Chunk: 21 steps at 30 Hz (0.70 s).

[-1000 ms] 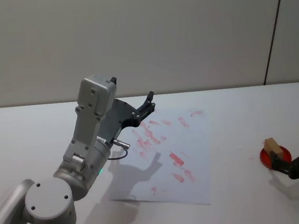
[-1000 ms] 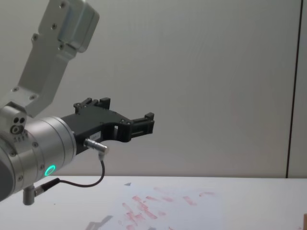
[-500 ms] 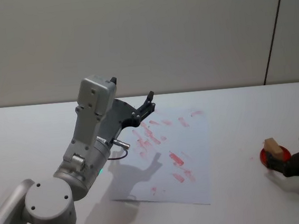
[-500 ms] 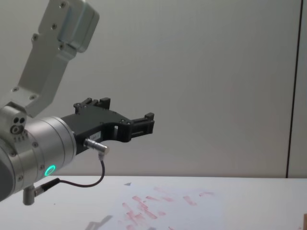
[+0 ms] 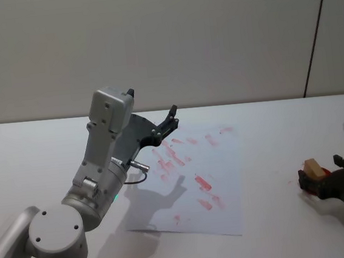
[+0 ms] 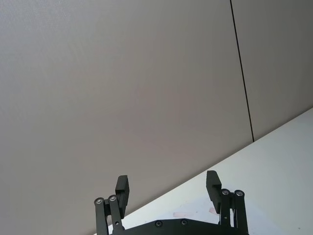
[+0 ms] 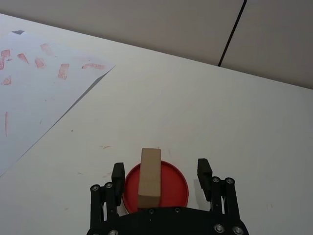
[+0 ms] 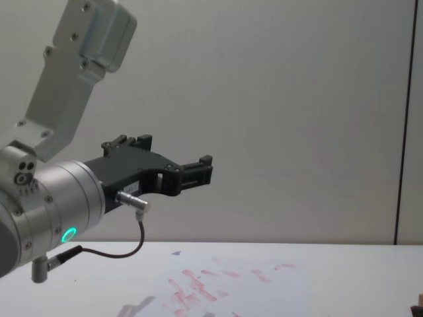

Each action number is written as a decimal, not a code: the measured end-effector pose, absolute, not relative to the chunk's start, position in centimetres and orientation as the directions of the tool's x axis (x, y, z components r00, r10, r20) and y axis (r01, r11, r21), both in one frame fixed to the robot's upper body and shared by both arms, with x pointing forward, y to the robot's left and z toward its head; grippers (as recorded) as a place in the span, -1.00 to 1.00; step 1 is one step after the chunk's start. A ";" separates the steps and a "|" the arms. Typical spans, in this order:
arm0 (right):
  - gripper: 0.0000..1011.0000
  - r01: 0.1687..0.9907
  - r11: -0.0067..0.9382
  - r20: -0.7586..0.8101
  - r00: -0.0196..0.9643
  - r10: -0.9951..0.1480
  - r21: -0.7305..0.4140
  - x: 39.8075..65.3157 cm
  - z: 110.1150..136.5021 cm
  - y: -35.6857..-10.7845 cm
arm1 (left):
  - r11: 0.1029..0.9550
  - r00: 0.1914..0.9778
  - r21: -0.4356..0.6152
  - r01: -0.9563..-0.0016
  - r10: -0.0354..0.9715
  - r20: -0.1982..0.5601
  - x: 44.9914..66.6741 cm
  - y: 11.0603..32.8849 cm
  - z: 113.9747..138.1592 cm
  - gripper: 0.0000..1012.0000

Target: Use the one hand to pick up the stamp and affix it onto the A4 paper.

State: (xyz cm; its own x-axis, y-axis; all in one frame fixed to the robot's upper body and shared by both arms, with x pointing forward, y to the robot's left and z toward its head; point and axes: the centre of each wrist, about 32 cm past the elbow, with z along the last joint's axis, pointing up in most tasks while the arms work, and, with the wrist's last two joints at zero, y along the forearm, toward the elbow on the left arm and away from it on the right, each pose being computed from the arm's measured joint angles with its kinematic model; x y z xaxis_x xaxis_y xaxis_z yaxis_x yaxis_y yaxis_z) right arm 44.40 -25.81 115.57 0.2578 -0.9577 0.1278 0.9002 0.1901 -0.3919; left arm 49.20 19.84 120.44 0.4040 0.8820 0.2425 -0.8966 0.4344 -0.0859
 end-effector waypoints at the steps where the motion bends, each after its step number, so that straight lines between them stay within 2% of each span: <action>1: 0.79 0.900 0.191 0.128 0.258 -0.958 -0.392 44.4 115.6 -25.8 | 0.434 0.404 -0.086 -0.897 0.882 0.242 49.2 19.8 120.4 0.98; 11: 0.24 0.898 0.195 0.129 0.264 -0.956 -0.394 44.8 115.5 -25.7 | 0.434 0.404 -0.086 -0.897 0.882 0.242 49.2 19.8 120.4 0.98; 12: 0.12 0.898 0.195 0.129 0.264 -0.956 -0.394 44.9 115.5 -25.7 | 0.434 0.404 -0.086 -0.897 0.882 0.243 49.2 19.8 120.4 0.98; 14: 0.06 0.898 0.195 0.129 0.264 -0.956 -0.394 44.9 115.5 -25.6 | 0.434 0.404 -0.086 -0.897 0.882 0.243 49.2 19.8 120.4 0.98; 17: -0.19 0.898 0.196 0.129 0.265 -0.956 -0.394 44.9 115.5 -25.6 | 0.434 0.404 -0.086 -0.897 0.882 0.242 49.2 19.8 120.4 0.98; 19: -0.23 0.898 0.196 0.129 0.265 -0.955 -0.394 45.0 115.5 -25.6 | 0.434 0.404 -0.086 -0.897 0.882 0.243 49.2 19.8 120.4 0.98; 21: -0.40 0.898 0.197 0.129 0.266 -0.955 -0.394 45.0 115.5 -25.6 | 0.434 0.404 -0.086 -0.897 0.882 0.242 49.2 19.8 120.4 0.98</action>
State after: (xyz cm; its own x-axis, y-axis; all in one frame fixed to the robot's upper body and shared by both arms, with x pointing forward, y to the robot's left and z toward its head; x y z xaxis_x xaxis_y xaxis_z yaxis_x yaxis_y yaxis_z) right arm 44.98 -25.61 115.49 0.2659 -0.9553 0.1292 0.8978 0.1966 -0.3941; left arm 49.20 19.84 120.44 0.4040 0.8820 0.2425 -0.8966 0.4343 -0.0860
